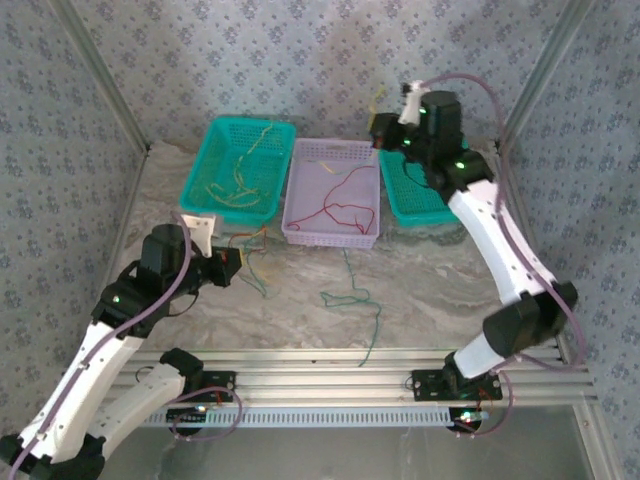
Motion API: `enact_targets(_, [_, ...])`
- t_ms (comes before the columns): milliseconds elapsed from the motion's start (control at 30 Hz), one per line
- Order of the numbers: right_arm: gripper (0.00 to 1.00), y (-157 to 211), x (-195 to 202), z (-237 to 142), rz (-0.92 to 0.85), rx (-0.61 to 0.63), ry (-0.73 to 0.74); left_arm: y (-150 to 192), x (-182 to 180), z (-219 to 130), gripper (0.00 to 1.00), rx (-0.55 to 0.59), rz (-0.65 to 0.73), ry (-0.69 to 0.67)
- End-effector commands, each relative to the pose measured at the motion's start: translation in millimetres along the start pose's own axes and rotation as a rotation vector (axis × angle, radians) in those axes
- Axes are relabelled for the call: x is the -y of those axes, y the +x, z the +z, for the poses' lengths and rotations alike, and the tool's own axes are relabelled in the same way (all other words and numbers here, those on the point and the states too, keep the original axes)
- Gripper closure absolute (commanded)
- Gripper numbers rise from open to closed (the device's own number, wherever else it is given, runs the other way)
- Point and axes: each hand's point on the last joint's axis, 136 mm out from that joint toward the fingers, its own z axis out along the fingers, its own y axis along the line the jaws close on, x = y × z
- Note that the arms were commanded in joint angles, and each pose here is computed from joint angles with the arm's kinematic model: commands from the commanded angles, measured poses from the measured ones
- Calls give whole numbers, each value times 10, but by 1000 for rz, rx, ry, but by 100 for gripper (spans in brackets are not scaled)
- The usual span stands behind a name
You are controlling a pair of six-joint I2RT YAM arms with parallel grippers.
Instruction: Untangle the cables
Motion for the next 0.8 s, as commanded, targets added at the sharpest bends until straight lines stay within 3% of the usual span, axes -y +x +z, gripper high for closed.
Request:
enact_targets(0, [100, 241, -430, 349, -70, -106, -138, 31, -69, -72, 100, 19, 19, -28])
enact_targets(267, [100, 634, -759, 1254, -91, -224, -180, 108, -130, -150, 100, 41, 19, -40])
enact_targets(433, [100, 723, -961, 1601, -130, -196, -184, 98, -123, -166, 100, 55, 24, -34])
enact_targets(767, [100, 1186, -926, 2213, -320, -147, -76, 97, -94, -191, 100, 64, 32, -15])
